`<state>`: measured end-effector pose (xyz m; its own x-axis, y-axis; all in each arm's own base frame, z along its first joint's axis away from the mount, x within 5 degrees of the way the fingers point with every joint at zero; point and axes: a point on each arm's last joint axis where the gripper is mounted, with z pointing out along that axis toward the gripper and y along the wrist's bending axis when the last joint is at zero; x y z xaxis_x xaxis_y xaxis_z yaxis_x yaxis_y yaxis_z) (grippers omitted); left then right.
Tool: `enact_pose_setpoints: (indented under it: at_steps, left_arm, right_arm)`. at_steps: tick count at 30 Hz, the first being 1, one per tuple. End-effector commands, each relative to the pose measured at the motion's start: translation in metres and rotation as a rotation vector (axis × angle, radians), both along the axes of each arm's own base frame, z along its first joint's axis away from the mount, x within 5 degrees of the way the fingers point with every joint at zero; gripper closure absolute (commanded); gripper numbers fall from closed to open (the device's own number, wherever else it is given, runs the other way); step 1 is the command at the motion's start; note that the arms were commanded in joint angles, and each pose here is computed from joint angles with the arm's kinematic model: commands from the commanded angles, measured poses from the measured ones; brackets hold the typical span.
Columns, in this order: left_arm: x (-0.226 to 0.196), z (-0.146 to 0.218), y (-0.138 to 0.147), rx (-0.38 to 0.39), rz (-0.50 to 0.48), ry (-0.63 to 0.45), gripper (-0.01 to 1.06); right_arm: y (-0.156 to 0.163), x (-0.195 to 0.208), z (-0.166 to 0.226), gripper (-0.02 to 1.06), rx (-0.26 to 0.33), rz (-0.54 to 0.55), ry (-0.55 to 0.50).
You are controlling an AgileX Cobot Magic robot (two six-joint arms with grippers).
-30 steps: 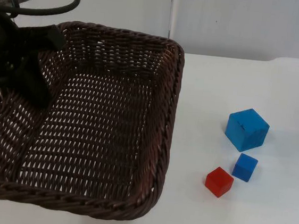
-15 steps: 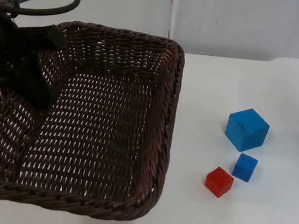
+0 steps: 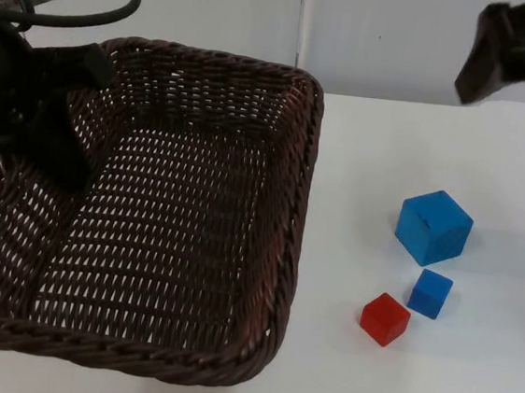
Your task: Pick up the basket with the left hand and place the largest block into the basket with the right hand.
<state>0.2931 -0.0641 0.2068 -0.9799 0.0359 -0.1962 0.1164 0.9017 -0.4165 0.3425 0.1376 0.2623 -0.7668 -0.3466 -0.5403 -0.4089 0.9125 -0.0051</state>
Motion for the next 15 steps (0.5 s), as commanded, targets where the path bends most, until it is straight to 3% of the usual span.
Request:
enact_pose_setpoints:
  at_steps: [1,15]
  left_arm:
    - [-0.001,0.005,-0.002,-0.021,0.011,-0.01,1.05]
    - [0.0,0.005,-0.002,-0.019,0.016,-0.02,1.05]
  right_arm:
    - [0.005,0.007,-0.008,0.0,0.0,0.005,-0.012]
    - [0.014,0.031,-0.059,0.0,-0.025,0.031,-0.001]
